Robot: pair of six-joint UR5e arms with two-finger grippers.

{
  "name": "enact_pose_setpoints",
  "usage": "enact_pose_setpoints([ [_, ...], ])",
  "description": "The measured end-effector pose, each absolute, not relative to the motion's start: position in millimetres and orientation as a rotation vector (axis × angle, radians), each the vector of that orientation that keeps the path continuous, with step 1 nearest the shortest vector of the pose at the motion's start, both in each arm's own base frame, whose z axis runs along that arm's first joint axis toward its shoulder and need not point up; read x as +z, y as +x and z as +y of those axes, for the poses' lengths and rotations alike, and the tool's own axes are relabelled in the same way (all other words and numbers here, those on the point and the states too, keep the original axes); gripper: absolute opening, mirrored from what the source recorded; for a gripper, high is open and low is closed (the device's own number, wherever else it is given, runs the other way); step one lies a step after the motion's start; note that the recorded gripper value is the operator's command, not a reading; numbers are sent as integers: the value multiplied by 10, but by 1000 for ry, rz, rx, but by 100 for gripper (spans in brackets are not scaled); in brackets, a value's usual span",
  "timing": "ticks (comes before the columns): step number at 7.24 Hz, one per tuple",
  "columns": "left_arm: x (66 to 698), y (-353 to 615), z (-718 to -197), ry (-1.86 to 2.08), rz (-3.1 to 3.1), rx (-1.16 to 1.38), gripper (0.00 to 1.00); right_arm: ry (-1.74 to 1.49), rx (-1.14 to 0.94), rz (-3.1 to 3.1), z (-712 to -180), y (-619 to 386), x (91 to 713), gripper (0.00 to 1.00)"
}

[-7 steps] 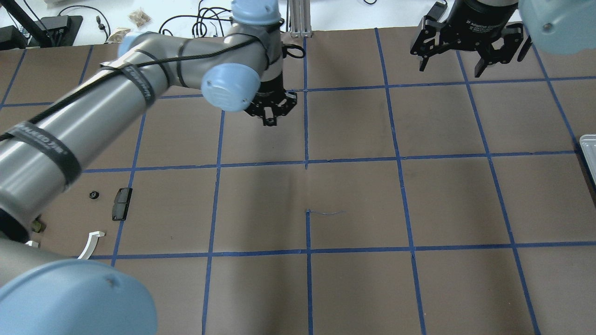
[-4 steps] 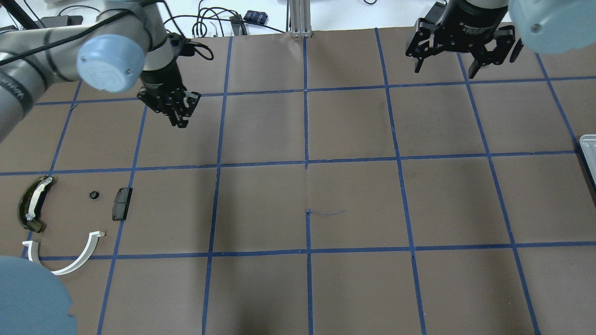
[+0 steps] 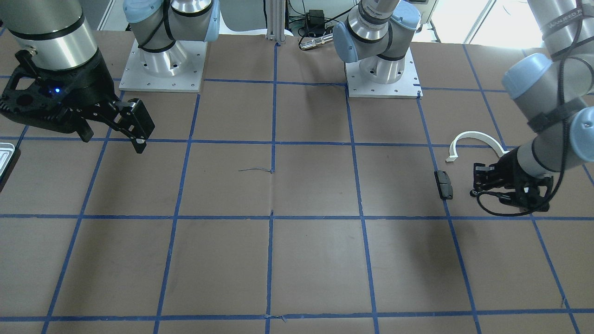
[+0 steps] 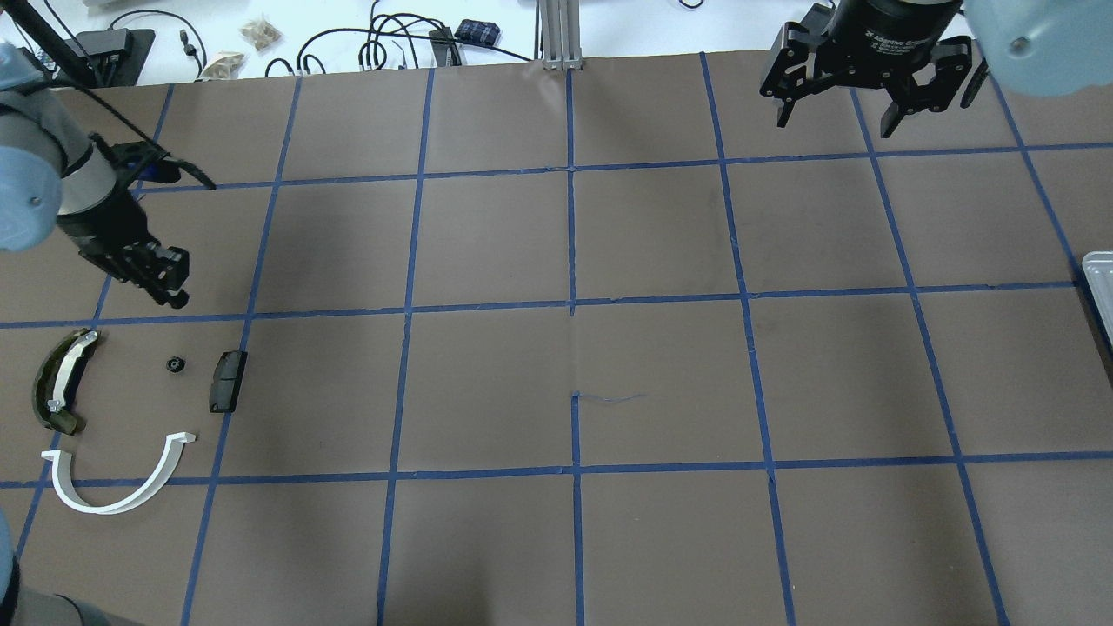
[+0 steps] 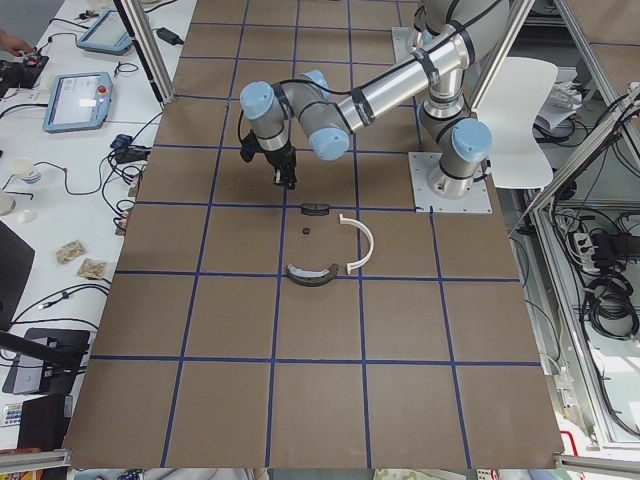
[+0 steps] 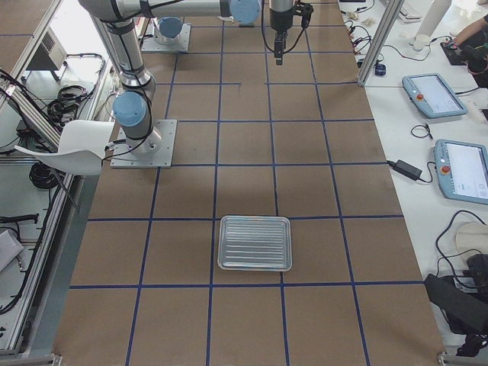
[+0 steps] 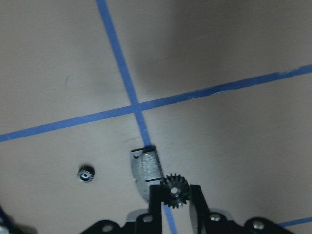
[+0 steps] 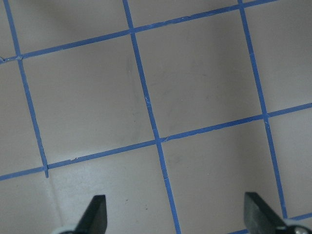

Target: Place bearing gear from tray to pile

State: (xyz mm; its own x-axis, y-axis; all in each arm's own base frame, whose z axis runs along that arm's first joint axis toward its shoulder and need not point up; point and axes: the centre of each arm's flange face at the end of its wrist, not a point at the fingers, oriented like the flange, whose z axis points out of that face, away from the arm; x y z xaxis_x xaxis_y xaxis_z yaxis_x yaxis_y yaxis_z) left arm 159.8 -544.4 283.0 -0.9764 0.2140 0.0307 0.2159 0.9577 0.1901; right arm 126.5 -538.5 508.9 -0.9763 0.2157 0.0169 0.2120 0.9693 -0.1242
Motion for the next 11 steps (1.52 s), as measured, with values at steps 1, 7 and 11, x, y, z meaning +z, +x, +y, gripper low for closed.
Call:
enact_pose_setpoints([
  [1,2628,2060,-5259,-338,-3090,-280,0,-337,202,-3088,-5364,1268,5134,100],
  [7,1914,2441,-5134,-318,-3048,-173,0,-341,224,-3087,-5257,1265,5269,100],
  [11,1910,2367,-5145,-333,-3040,-166,51,-336,169,-3087,-5177,1269,5280,100],
])
